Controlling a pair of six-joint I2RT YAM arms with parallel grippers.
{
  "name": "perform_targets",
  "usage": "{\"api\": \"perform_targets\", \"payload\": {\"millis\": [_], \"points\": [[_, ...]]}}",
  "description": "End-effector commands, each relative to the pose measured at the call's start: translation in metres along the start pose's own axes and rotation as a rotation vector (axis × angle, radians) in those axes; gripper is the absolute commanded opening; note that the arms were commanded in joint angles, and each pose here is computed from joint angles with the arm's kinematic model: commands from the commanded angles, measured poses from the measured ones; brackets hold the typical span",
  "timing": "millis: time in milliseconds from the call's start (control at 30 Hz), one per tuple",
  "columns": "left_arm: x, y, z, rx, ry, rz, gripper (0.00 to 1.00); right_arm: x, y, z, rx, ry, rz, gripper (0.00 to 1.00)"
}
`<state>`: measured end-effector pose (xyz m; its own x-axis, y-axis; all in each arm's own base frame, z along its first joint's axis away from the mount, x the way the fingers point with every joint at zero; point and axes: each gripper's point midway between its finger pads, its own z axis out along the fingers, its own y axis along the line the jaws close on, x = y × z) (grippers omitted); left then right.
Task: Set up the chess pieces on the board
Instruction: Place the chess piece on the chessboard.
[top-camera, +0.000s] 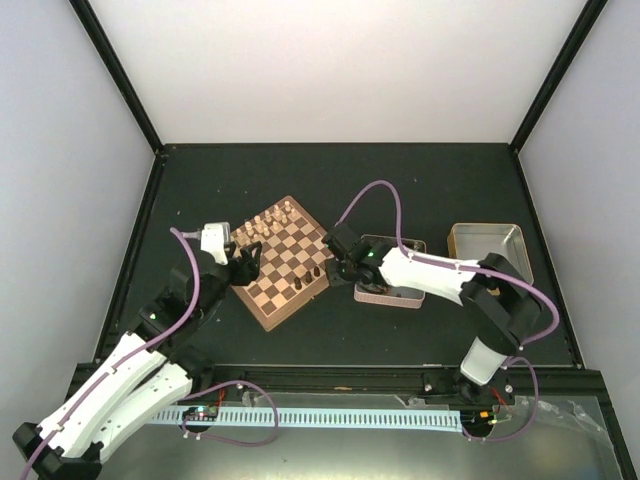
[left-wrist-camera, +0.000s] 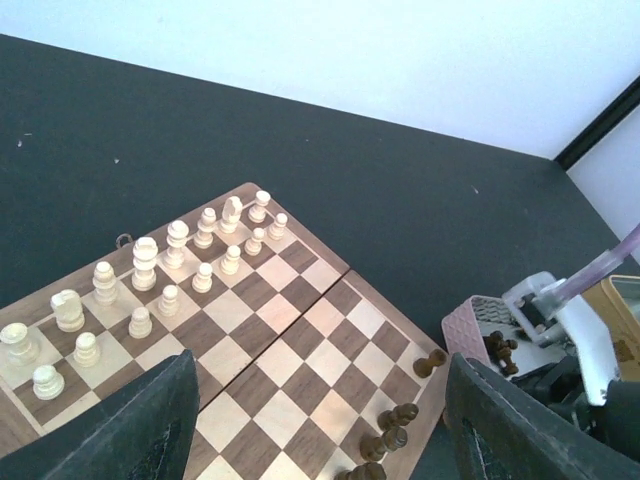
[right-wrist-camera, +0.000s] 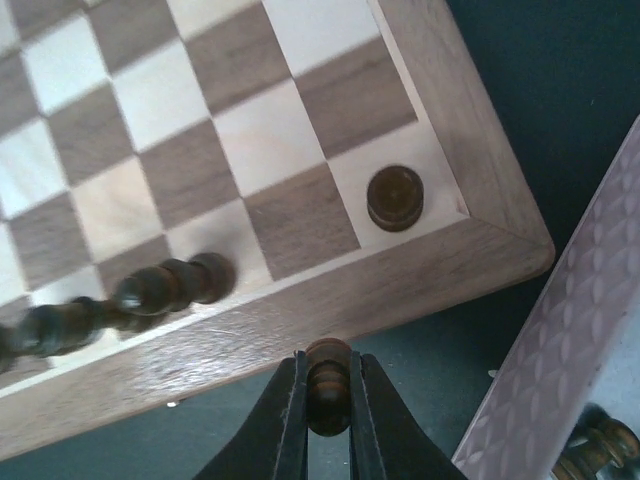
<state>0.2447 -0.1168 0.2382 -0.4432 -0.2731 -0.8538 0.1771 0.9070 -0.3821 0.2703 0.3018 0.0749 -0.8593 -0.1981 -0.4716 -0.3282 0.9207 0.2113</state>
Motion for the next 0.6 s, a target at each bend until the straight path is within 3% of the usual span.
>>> {"api": "perform_targets", "payload": {"millis": [0, 367, 567], "points": [[0.008, 0.012, 0.003, -0.058, 0.020, 0.028, 0.70, -0.003, -0.002, 0.009, 0.056, -0.001, -0.043, 0.09], [0.012, 0.012, 0.008, -0.056, 0.035, 0.032, 0.70, -0.009, -0.001, 0.028, 0.078, -0.013, -0.053, 0.13], [0.013, 0.012, 0.009, -0.056, 0.043, 0.034, 0.70, -0.011, -0.001, 0.026, 0.084, -0.010, -0.049, 0.29]]}}
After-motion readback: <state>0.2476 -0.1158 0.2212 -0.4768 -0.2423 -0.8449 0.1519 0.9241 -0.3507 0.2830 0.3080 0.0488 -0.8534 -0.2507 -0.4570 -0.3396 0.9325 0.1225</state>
